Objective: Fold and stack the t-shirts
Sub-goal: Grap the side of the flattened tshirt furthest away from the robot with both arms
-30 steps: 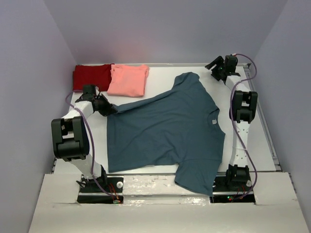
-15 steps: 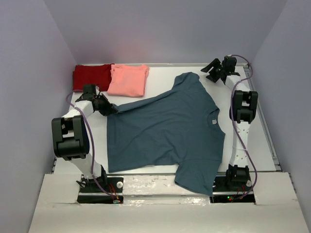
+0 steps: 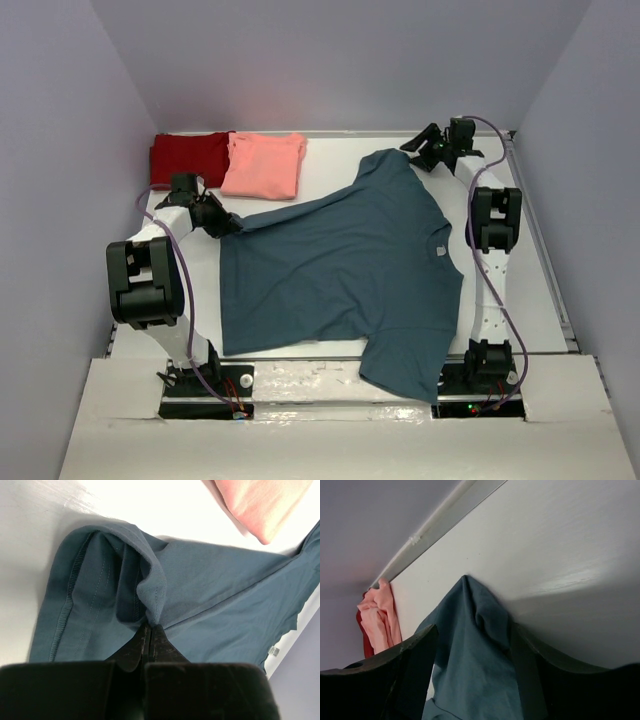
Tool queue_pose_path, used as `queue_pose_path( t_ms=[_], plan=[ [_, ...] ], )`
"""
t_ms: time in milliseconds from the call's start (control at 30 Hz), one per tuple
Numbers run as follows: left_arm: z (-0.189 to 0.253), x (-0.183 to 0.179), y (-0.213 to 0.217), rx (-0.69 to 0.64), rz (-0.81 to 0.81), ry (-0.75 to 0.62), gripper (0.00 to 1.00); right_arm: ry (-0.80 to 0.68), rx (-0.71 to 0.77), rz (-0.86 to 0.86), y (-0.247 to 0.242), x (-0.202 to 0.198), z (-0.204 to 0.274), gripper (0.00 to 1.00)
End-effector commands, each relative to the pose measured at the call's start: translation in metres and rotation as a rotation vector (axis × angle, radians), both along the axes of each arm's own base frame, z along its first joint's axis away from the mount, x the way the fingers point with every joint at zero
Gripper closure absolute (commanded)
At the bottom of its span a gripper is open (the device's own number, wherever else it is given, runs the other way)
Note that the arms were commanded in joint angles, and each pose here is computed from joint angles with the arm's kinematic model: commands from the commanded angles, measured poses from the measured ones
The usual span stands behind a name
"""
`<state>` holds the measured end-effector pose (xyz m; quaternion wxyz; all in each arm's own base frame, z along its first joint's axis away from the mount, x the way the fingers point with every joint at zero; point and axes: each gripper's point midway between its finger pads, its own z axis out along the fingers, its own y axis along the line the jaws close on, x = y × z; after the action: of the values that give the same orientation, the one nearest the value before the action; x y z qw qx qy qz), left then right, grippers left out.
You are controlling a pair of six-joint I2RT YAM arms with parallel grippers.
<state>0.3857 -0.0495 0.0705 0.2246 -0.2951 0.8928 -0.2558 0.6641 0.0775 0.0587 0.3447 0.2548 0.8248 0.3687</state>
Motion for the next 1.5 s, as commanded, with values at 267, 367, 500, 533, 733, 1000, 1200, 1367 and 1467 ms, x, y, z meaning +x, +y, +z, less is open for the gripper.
queue_pose_path(
  t_ms=[267,367,500,533,733,1000,1200,1367,1467],
  plan=[
    [0.014,0.011,-0.001,-0.007,-0.023,-0.042,1.0,0.022,0.026,0.056,0.037,0.004,-0.014,0.64],
    [0.014,0.011,-0.001,-0.007,-0.023,-0.04,1.0,-0.004,0.007,0.051,0.034,0.008,-0.006,0.55],
    [0.015,0.011,-0.001,-0.007,-0.026,-0.041,1.0,-0.033,-0.014,0.042,0.031,0.014,0.001,0.39],
    [0.015,0.011,-0.001,-0.006,-0.027,-0.04,1.0,-0.043,-0.022,0.045,0.031,0.016,0.002,0.37],
    [0.015,0.01,0.0,0.0,-0.029,-0.037,1.0,-0.087,-0.046,0.017,0.02,0.028,0.011,0.52],
    [0.017,0.012,0.002,0.008,-0.027,-0.038,1.0,-0.078,-0.028,0.004,0.015,0.031,0.007,1.0],
    [0.018,0.014,0.002,0.006,-0.02,-0.038,1.0,-0.099,-0.047,-0.013,0.006,0.033,0.017,1.0],
    [0.018,0.018,0.003,0.012,-0.02,-0.043,1.0,-0.131,-0.049,-0.037,-0.015,0.036,0.037,1.0],
    [0.02,0.021,0.006,0.02,-0.019,-0.049,1.0,-0.165,-0.06,-0.058,-0.034,0.037,0.059,1.0]
  ],
)
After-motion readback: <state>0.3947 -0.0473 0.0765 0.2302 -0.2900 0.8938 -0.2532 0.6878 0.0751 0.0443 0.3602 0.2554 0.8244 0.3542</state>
